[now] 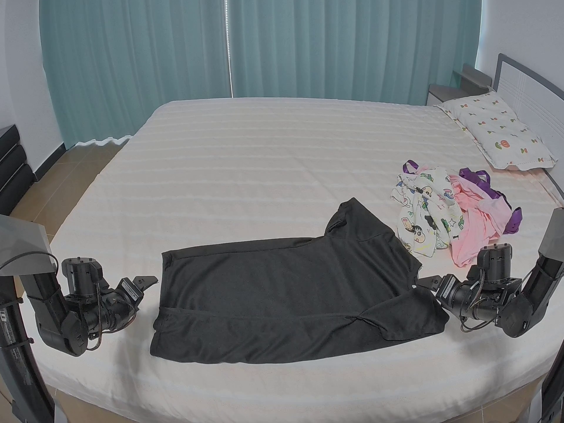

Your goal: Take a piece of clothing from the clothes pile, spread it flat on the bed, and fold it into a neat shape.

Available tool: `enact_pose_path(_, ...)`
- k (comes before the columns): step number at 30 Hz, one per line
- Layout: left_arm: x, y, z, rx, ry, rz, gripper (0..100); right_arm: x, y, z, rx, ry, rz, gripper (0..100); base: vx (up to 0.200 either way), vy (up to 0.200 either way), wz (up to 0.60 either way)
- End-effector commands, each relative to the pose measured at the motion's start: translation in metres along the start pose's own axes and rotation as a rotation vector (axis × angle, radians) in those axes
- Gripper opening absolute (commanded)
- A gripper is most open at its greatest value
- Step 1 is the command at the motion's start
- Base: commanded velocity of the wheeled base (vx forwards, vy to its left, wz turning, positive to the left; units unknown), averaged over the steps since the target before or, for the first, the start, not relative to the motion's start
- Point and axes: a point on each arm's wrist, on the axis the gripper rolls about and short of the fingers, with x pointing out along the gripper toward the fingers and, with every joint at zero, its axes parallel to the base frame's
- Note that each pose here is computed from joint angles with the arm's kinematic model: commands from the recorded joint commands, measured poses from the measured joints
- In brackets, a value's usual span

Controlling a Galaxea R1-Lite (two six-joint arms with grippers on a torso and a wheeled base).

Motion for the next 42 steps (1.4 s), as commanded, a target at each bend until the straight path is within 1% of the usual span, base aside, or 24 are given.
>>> enact_pose_path(1,-0.001,0.000,0.000,0.001,-0.002,-0.003,100,0.000,0.001,0.000,-0.003,0.000,0.003,100,0.200,0.000,0.00)
enact_pose_path(8,-0.002,-0.002,0.002,0.003,-0.015,-0.016,100,-0.001,0.001,0.000,-0.005,0.000,0.005,100,0.000,0.000,0.00)
enact_pose_path(14,0.002,-0.010,0.008,0.018,-0.040,-0.045,100,-0.004,0.004,0.000,-0.006,-0.005,0.016,100,0.000,0.000,0.00)
enact_pose_path(16,0.012,-0.018,0.018,0.029,-0.072,-0.077,100,-0.004,0.006,-0.001,-0.010,-0.003,0.020,100,0.000,0.000,0.00)
enact_pose_path(18,0.016,-0.022,0.022,0.037,-0.082,-0.090,100,-0.006,0.006,-0.002,-0.010,-0.003,0.020,100,0.000,0.000,0.00)
enact_pose_path(19,0.022,-0.028,0.025,0.051,-0.093,-0.107,100,-0.007,0.006,-0.001,-0.007,-0.004,0.024,100,0.000,0.000,0.00)
enact_pose_path(21,0.034,-0.033,0.027,0.078,-0.086,-0.111,100,-0.007,0.006,-0.001,-0.008,-0.005,0.025,100,0.000,0.000,0.00)
enact_pose_path(22,0.037,-0.034,0.027,0.087,-0.086,-0.110,100,-0.007,0.006,-0.001,-0.008,-0.005,0.025,100,0.000,0.000,0.00)
enact_pose_path(23,0.045,-0.036,0.027,0.115,-0.090,-0.089,100,-0.007,0.006,-0.001,-0.009,-0.005,0.025,100,0.000,0.000,0.00)
enact_pose_path(24,0.050,-0.039,0.028,0.139,-0.111,-0.070,100,-0.007,0.006,-0.001,-0.009,-0.004,0.024,100,0.000,0.000,0.00)
enact_pose_path(25,0.053,-0.042,0.029,0.149,-0.132,-0.054,100,-0.008,0.006,-0.001,-0.009,-0.005,0.025,100,0.000,0.000,0.00)
enact_pose_path(27,0.060,-0.048,0.030,0.162,-0.143,-0.048,100,-0.008,0.006,-0.001,-0.009,-0.004,0.024,100,0.000,0.000,0.00)
enact_pose_path(29,0.071,-0.046,0.030,0.177,-0.144,-0.034,100,-0.007,0.006,-0.002,-0.008,-0.001,0.020,100,0.000,0.000,0.00)
enact_pose_path(34,0.081,-0.040,0.028,0.277,-0.152,0.004,100,-0.004,0.008,-0.009,-0.018,0.029,0.026,100,0.000,0.000,0.00)
enact_pose_path(38,0.086,-0.036,0.025,0.287,-0.144,0.015,100,-0.003,0.011,-0.013,-0.029,0.041,0.031,100,0.000,0.000,0.00)
enact_pose_path(42,0.087,-0.036,0.025,0.291,-0.141,0.014,100,0.000,0.010,-0.015,-0.032,0.049,0.026,100,0.000,0.000,0.00)
